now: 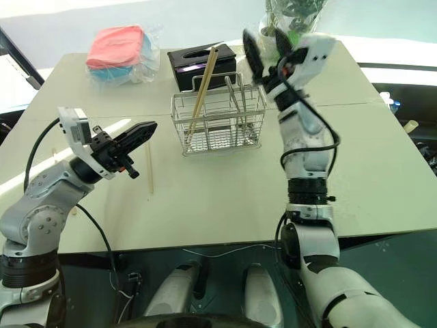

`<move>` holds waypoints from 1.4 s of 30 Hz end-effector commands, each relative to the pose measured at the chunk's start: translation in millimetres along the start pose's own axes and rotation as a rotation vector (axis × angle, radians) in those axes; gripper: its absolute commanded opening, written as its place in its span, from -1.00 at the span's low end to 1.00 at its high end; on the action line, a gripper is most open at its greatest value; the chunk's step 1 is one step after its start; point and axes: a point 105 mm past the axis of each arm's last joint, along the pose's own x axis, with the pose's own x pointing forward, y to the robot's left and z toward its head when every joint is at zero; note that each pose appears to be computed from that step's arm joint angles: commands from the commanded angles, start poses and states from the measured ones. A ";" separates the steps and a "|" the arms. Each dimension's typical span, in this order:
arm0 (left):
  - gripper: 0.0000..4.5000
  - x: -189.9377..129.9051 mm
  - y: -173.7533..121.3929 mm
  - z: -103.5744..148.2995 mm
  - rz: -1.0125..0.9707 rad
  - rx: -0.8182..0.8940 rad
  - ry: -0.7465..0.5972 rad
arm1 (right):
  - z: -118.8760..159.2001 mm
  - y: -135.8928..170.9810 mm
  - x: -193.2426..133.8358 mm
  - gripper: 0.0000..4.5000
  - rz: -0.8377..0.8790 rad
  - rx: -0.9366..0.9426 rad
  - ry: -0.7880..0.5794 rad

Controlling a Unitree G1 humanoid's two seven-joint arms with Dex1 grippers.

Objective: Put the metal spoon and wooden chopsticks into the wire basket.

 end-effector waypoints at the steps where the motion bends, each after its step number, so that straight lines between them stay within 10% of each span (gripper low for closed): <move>1: -1.00 -7.9 23.1 3.4 0.159 0.074 -0.031 | 44.5 12.8 -2.0 -0.07 0.062 -0.059 -0.055; 5: -1.00 -14.0 41.1 -6.1 0.296 0.096 -0.024 | 52.0 23.9 -21.5 -0.99 0.170 -0.109 0.086; 16: -1.00 -33.5 80.8 -30.5 0.716 0.092 0.121 | 36.5 82.4 -103.4 -0.99 0.661 -0.027 0.627; 28: -1.00 -28.7 58.8 -58.4 0.682 -0.034 0.170 | 6.4 82.7 -151.6 -0.99 0.743 -0.006 0.891; 31: -0.64 -22.7 52.9 -59.0 0.666 -0.054 0.156 | 0.8 82.2 -152.5 -1.00 0.745 -0.028 0.890; 38: 0.94 -12.4 53.3 -62.8 0.689 -0.009 0.183 | -4.9 84.7 -149.7 -1.00 0.744 -0.033 0.864; 42: 0.94 -2.2 53.0 -67.6 0.686 0.023 0.214 | -7.5 84.0 -149.7 -1.00 0.736 -0.034 0.861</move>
